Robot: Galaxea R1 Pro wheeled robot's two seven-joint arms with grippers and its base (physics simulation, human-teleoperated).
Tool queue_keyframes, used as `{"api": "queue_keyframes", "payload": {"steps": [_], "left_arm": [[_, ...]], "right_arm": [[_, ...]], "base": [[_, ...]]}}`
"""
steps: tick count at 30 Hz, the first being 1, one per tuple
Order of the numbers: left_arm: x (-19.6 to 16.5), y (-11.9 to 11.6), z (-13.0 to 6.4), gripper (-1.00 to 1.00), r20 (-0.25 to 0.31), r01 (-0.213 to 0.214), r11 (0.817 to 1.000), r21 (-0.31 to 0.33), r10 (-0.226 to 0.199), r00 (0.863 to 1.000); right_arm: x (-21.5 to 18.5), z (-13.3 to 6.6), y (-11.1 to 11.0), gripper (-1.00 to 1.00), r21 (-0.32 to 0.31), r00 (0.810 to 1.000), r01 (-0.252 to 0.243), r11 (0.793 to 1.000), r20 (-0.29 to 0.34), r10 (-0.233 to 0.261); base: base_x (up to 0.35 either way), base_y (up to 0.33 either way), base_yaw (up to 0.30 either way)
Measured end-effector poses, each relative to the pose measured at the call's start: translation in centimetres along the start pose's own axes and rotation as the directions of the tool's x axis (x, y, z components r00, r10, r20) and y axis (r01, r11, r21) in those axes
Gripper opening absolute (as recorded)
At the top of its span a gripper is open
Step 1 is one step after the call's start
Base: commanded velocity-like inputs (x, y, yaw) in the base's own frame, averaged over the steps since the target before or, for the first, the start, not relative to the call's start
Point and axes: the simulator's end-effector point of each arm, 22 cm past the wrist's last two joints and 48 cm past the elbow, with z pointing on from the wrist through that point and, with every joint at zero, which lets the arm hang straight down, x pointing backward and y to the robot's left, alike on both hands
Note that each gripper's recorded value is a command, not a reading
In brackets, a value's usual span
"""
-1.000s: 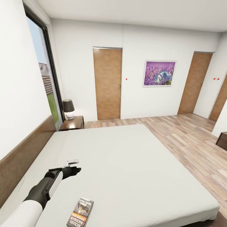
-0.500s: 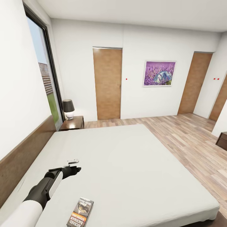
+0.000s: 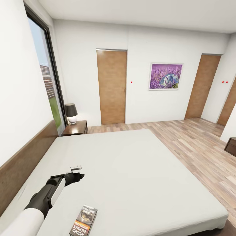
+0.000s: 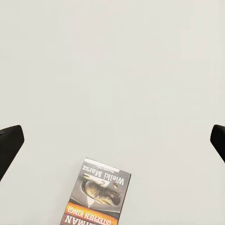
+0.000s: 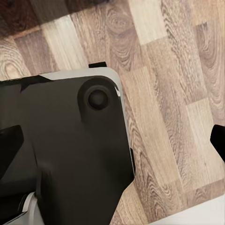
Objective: In the bedroom, move the book from the bed onto either nightstand, and place the two sandals side by side next to the bed.
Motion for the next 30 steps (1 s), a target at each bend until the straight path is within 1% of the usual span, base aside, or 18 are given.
{"api": "queue_keyframes", "payload": {"steps": [5,8,12,14,15,17,18,19,21,22,24,26,28,30], "left_arm": [[0.0,0.0,0.0,1.00,0.000,0.000,1.000,0.001,0.000,1.000],[0.0,0.0,0.0,1.00,0.000,-0.001,1.000,0.001,0.001,1.000],[0.0,0.0,0.0,1.00,0.000,-0.001,1.000,0.001,0.001,1.000],[0.0,0.0,0.0,1.00,0.000,-0.001,1.000,0.001,0.001,1.000],[0.0,0.0,0.0,1.00,0.000,-0.001,1.000,0.002,0.001,1.000],[0.0,0.0,0.0,1.00,0.000,-0.001,1.000,0.002,0.001,1.000],[0.0,0.0,0.0,1.00,0.000,-0.001,1.000,0.002,0.001,1.000],[0.0,-0.1,0.0,1.00,0.000,-0.001,1.000,0.002,0.001,1.000],[0.0,-0.1,0.0,1.00,0.000,-0.002,1.000,0.002,0.002,1.000],[0.0,-0.1,0.0,1.00,0.000,-0.002,1.000,0.002,0.002,1.000],[0.0,-0.1,0.0,1.00,0.000,-0.002,1.000,0.002,0.002,1.000],[0.0,-0.1,0.0,1.00,0.000,-0.002,1.000,0.002,0.002,1.000],[0.0,-0.1,0.0,1.00,-0.001,-0.001,1.000,0.002,0.001,1.000],[0.0,-0.1,0.0,1.00,0.000,-0.002,1.000,0.002,0.002,1.000]], "right_arm": [[-0.8,0.0,0.0,1.00,-0.002,0.999,-0.004,1.000,0.039,0.004],[-1.2,0.0,0.3,1.00,-0.015,0.998,-0.006,1.000,0.057,0.007],[-1.9,-0.1,1.2,1.00,-0.075,0.997,-0.013,0.997,0.079,0.019],[-2.2,0.0,1.1,1.00,-0.088,0.996,-0.014,0.996,0.088,0.022],[-2.7,0.1,0.6,1.00,-0.096,0.995,-0.017,0.995,0.098,0.026],[-4.2,0.2,-1.0,1.00,-0.107,0.991,-0.035,0.994,0.125,0.048],[-5.1,0.3,-1.9,1.00,-0.113,0.988,-0.053,0.992,0.141,0.069],[-6.1,0.3,-2.9,1.00,-0.126,0.982,-0.078,0.989,0.159,0.098],[-8.4,0.1,-4.4,1.00,-0.181,0.963,-0.148,0.972,0.197,0.183],[-8.4,0.1,-4.5,1.00,-0.182,0.963,-0.146,0.972,0.197,0.182],[-10.6,-0.6,-6.3,1.00,-0.263,0.932,-0.216,0.940,0.234,0.279],[-12.8,-1.7,-8.5,1.00,-0.356,0.890,-0.262,0.897,0.270,0.367],[-14.4,-3.4,-11.0,1.00,-0.449,0.845,-0.287,0.846,0.298,0.444],[-15.6,-5.4,-13.4,1.00,-0.538,0.800,-0.294,0.790,0.313,0.511]], "base": [[0.000,0.000,0.000],[0.000,0.000,0.000],[0.000,0.000,0.000],[0.000,0.000,0.000],[0.000,0.000,0.000],[0.000,0.000,0.000],[0.000,0.000,0.000],[0.000,0.000,0.000],[0.000,0.000,0.000],[0.000,0.000,0.000],[0.000,0.000,0.000],[0.000,0.000,0.000],[0.000,0.000,0.000],[0.000,0.000,0.000]]}}
